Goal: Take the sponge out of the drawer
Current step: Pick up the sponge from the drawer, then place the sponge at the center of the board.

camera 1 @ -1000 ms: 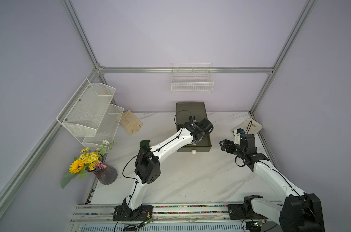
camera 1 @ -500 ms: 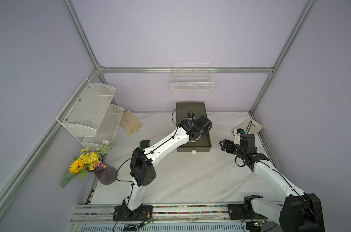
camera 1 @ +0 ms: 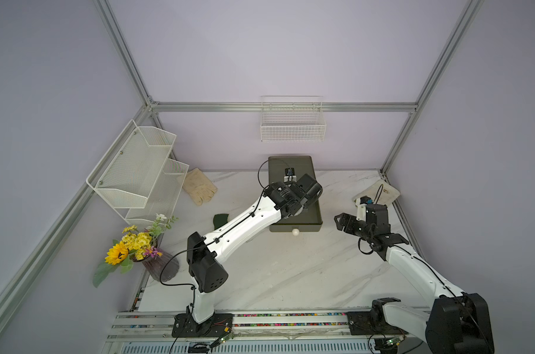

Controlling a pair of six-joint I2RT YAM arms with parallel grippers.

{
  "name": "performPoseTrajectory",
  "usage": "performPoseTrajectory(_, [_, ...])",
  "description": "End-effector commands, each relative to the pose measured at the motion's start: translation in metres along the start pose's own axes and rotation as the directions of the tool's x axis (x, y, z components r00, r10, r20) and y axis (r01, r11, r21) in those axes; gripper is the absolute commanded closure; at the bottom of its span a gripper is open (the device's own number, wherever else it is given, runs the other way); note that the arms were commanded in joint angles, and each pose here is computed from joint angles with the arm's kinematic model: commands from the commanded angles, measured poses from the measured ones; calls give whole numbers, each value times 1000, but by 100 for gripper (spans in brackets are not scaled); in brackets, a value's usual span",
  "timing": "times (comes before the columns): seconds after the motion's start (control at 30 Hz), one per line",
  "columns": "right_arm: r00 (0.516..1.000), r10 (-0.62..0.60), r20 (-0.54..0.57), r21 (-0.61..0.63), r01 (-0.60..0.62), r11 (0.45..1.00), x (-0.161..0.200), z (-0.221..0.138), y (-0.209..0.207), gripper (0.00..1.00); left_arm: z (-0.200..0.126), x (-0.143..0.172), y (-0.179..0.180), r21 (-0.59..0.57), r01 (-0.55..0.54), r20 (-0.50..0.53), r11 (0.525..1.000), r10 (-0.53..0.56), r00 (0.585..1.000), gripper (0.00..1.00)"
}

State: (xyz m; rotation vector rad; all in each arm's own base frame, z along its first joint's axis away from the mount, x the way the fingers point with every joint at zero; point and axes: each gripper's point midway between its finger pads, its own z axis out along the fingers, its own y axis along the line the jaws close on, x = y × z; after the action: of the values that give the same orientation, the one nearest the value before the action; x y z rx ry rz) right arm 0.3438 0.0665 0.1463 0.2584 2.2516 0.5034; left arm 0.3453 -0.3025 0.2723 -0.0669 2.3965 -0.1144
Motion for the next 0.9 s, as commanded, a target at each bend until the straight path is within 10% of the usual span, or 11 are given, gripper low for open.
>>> performPoseTrajectory(0.0, [1000,-6,-7,-2,6,1000,3,2,-2,15,-26,-7,21,-20,4,54,1000,-3,999,47])
performPoseTrajectory(0.47, [1000,-8,-7,-6,8,1000,3,2,-1,15,-77,25,132,-160,-39,122,986,59,991,48])
performPoseTrajectory(0.87, [1000,-7,-11,-6,7,1000,3,3,-1,15,-45,105,205,-243,-30,33,969,39,999,48])
